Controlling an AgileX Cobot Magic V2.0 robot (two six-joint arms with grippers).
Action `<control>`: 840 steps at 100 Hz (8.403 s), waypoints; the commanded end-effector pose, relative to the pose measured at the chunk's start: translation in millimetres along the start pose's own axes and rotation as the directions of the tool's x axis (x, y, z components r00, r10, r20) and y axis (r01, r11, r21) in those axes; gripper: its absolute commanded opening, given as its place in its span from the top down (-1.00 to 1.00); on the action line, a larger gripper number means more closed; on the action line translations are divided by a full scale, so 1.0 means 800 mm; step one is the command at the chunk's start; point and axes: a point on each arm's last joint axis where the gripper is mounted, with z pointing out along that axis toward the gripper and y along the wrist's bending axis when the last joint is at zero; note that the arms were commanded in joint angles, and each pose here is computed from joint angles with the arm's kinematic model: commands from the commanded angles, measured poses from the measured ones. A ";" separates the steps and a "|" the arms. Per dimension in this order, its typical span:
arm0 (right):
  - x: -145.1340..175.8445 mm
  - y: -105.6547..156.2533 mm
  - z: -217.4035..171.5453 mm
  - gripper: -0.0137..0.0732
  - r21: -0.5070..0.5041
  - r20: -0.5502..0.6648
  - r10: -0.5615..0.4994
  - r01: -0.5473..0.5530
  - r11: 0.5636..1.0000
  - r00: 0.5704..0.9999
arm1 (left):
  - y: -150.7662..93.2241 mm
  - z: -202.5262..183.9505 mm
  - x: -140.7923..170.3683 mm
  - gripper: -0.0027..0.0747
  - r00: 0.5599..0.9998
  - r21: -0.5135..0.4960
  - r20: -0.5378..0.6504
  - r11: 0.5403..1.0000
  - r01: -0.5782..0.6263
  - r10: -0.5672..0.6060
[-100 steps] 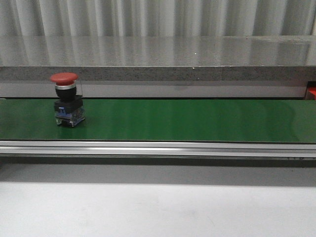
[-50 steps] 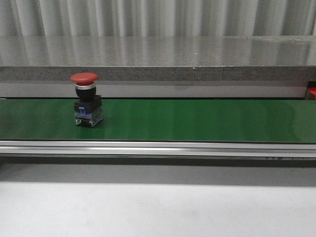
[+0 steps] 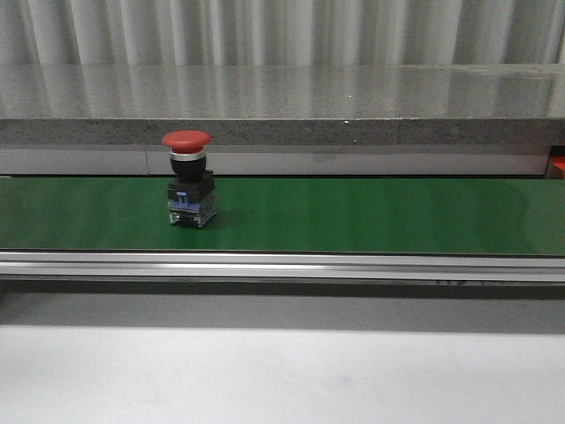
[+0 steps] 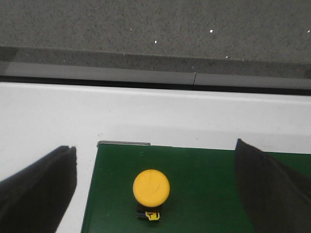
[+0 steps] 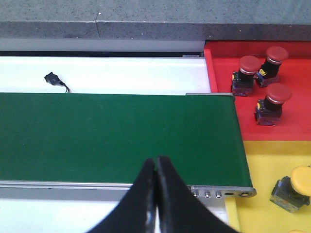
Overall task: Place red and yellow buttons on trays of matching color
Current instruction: 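Carry the last yellow button with the left gripper onto the belt, then lower the right gripper onto the red button and lift it, then carry the red button into the red tray and release it, then lower the right gripper onto the yellow button and grasp it, then carry the yellow button into the yellow tray and release it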
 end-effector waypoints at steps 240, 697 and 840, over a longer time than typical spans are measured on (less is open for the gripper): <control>-0.053 0.209 0.245 -0.80 -0.526 -0.223 -0.344 0.184 0.830 0.912 | 0.001 -0.114 0.122 0.98 0.965 0.011 0.261 1.000 -0.003 0.000; -0.051 0.198 0.286 -0.44 -0.535 -0.313 -0.395 0.183 0.825 0.864 | 0.001 -0.114 0.122 0.98 0.965 0.011 0.263 1.000 -0.003 0.000; 0.005 -0.216 0.116 0.38 0.624 0.072 0.608 -0.511 0.591 0.791 | 0.001 -0.114 0.122 0.98 0.965 0.011 0.263 1.000 -0.003 0.000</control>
